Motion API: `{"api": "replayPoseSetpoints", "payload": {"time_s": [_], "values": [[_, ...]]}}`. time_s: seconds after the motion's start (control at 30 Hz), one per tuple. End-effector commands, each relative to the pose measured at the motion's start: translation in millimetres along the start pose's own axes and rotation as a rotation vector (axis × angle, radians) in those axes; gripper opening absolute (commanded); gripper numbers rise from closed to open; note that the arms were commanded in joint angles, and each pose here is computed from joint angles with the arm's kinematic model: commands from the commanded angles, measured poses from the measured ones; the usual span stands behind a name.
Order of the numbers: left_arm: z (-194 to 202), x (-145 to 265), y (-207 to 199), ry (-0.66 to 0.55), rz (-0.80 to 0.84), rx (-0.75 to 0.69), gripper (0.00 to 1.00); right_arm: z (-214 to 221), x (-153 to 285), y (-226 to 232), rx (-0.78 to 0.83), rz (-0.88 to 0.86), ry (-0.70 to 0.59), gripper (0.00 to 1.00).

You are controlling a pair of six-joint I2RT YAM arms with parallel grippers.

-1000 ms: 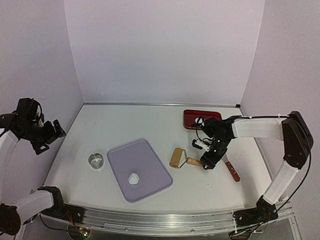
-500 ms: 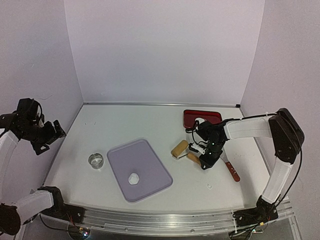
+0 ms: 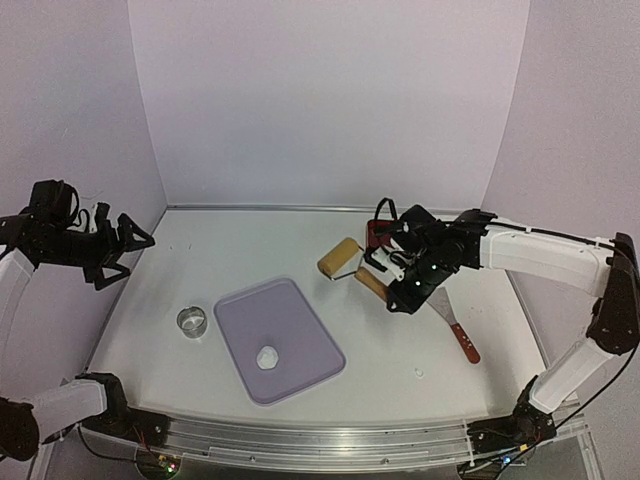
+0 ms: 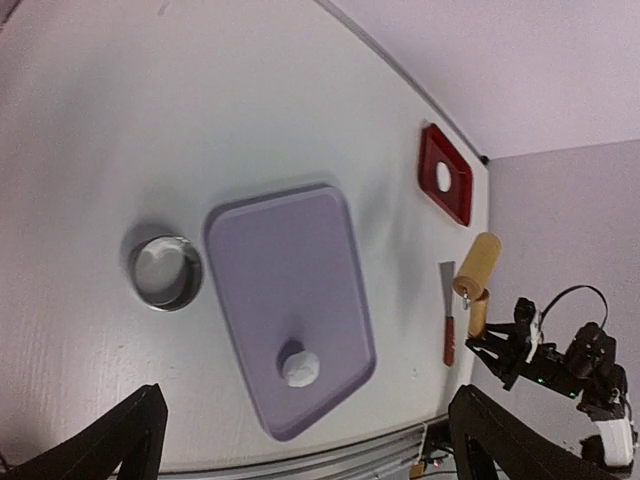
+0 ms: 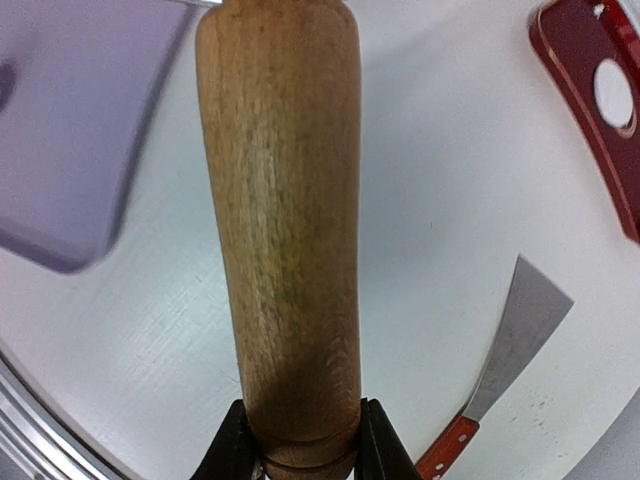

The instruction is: Roll out the dumpling wrappers from the dough

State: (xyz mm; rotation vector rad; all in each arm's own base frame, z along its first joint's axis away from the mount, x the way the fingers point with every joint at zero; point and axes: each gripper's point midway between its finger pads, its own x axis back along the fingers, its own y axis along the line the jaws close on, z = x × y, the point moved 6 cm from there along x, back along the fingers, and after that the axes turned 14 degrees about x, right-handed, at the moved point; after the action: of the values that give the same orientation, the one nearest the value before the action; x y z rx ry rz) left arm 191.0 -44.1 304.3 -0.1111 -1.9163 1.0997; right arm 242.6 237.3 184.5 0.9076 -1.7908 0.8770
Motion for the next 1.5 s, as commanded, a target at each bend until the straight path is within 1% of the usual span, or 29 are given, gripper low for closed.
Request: {"api": "replayPoseSetpoints", "payload": {"time_s": [0.0,0.1,0.17,0.27,0.37,0.47,0.53,0.6,0.7,0.8,0.93,1.07,1.23,1.4,1.47], "values": [[1.2,13.0,-52.1,0.102,0.324,-0.087,1.0,-53.4,42.5,2.2,-0.224,0.059,-0.147,0.0],[-0.9,11.2,-61.7,0.118,0.407,-0.079,1.0,-87.0,47.6,21.0,-0.357,-0.012,-0.182,0.0],[-1.1,8.6,-67.5,0.134,0.442,-0.07,0.99,-108.8,50.2,42.5,-0.375,-0.03,-0.21,0.0],[7.7,6.7,-80.6,0.174,0.488,-0.082,0.95,-140.0,53.5,73.4,-0.417,-0.064,-0.248,0.0],[16.9,4.3,-90.5,0.197,0.519,-0.099,0.92,-168.0,53.1,89.8,-0.52,-0.143,-0.275,0.0],[20.0,-1.9,-91.4,0.219,0.517,-0.082,0.81,-196.6,58.8,106.7,-0.546,-0.228,-0.315,0.0],[21.3,-6.8,-90.9,0.234,0.514,-0.07,0.73,-209.9,64.9,114.9,-0.549,-0.253,-0.346,0.0],[23.2,-10.4,-93.2,0.245,0.518,-0.068,0.72,-218.5,67.2,119.7,-0.563,-0.283,-0.36,0.0],[28.2,-13.4,-100.9,0.259,0.534,-0.079,0.72,-225.5,70.1,124.6,-0.58,-0.324,-0.366,0.0],[30.5,-20.8,-103.1,0.27,0.519,-0.075,0.72,-227.2,75.9,124.7,-0.589,-0.326,-0.381,0.0],[30.7,-35.8,-101.7,0.276,0.492,-0.054,0.65,-226.7,83.2,128.0,-0.579,-0.321,-0.395,0.0],[28.5,-45.0,-109.9,0.281,0.502,-0.054,0.61,-224.4,87.6,132.7,-0.564,-0.314,-0.399,0.0],[25.5,-58.8,-114.1,0.293,0.475,-0.055,0.51,-222.6,90.9,138.5,-0.556,-0.299,-0.401,0.0],[26.1,-68.8,-114.7,0.316,0.452,-0.059,0.37,-221.1,95.2,141.0,-0.554,-0.282,-0.406,0.0],[26.9,-71.8,-114.0,0.322,0.442,-0.061,0.34,-220.5,96.6,141.2,-0.551,-0.278,-0.406,0.0]]}}
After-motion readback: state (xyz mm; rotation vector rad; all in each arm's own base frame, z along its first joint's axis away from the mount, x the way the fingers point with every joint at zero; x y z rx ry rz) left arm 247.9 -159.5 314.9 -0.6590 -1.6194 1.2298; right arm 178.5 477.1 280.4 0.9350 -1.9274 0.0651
